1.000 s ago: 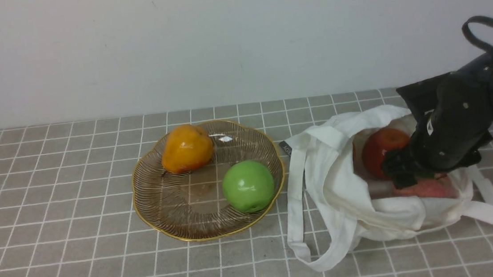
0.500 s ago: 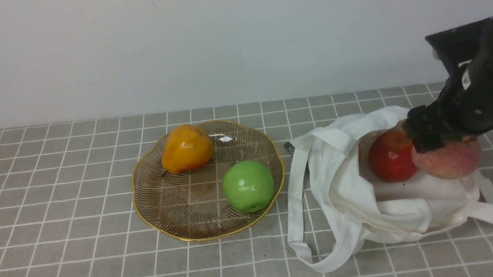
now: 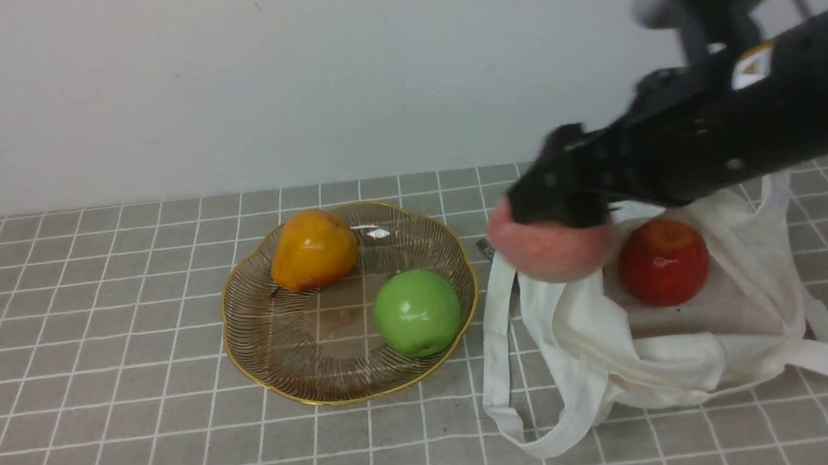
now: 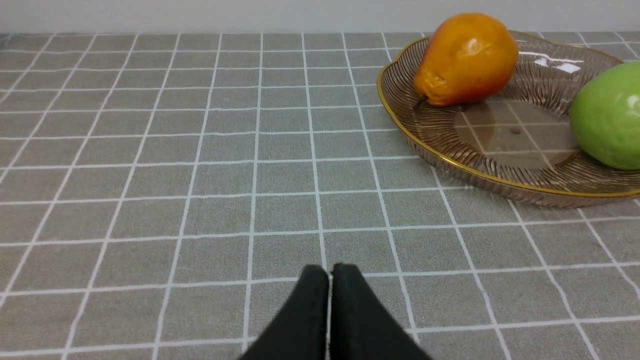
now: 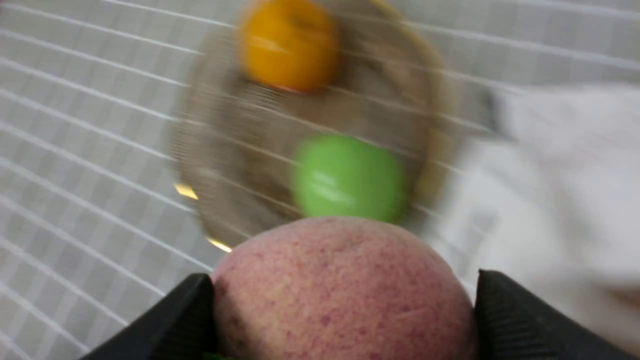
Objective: Take the fruit out of the bag on the grey coffee tablecloth and place them on the plate.
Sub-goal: 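Place the peach onto the plate with the right gripper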
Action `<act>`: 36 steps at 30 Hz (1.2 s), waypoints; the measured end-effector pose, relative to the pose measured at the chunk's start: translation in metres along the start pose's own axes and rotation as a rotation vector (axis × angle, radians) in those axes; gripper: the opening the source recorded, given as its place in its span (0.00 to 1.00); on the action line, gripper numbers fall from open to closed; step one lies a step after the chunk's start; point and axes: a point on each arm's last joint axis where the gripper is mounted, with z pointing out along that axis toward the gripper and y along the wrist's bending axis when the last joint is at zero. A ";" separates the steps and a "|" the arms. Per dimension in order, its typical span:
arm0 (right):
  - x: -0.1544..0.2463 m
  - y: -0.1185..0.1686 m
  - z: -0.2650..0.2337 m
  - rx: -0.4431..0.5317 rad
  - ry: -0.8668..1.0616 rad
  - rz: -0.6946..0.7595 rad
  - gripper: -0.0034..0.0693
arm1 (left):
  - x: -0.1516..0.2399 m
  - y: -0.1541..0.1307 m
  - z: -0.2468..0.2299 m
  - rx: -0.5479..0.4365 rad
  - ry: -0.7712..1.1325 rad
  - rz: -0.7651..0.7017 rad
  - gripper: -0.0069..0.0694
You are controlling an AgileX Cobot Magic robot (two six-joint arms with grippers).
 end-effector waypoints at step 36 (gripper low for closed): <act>-0.008 0.012 0.155 0.004 -0.123 -0.245 0.97 | 0.000 0.000 0.000 0.000 0.000 0.000 0.08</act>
